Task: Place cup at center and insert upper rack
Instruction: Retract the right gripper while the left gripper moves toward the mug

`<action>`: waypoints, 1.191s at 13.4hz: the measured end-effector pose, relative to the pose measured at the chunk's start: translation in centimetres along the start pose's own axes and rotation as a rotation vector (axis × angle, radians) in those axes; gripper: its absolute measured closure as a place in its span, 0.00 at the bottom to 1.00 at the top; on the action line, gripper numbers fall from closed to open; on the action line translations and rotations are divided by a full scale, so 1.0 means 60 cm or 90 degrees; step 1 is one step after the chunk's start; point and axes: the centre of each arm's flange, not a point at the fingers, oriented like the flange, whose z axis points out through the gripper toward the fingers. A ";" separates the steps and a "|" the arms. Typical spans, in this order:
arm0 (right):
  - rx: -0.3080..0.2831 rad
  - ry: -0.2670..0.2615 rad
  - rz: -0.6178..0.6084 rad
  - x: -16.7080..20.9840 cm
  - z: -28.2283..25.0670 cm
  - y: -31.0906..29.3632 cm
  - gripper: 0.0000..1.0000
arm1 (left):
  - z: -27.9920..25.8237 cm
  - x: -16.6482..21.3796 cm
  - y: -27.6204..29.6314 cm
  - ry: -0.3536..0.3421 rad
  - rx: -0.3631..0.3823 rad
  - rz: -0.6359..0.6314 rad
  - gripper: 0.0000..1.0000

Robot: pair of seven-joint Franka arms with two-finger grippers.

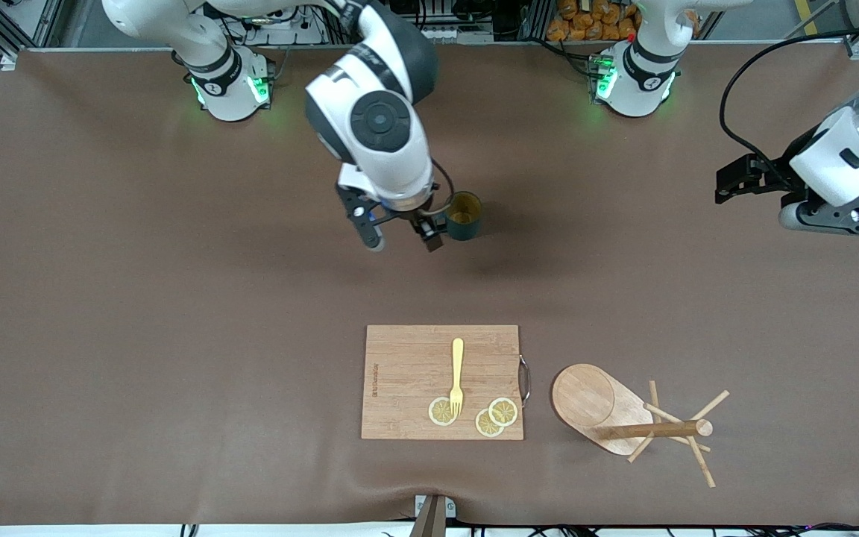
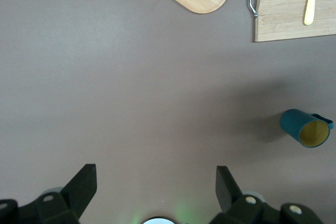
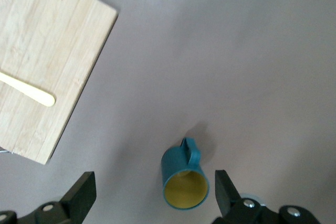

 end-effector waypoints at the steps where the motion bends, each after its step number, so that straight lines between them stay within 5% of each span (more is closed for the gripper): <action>1: -0.006 -0.001 -0.007 0.025 -0.017 0.004 0.00 | 0.004 0.001 0.016 0.001 0.000 -0.003 0.00; 4: -0.019 -0.011 -0.027 0.105 -0.066 0.016 0.00 | 0.014 -0.001 0.074 0.003 0.001 -0.006 0.00; 9: -0.018 -0.091 -0.093 0.266 -0.164 0.057 0.00 | 0.033 -0.010 0.182 0.006 -0.001 -0.011 0.00; 16: -0.021 -0.117 -0.255 0.472 -0.248 0.151 0.00 | 0.129 -0.043 0.408 -0.027 0.041 0.022 0.00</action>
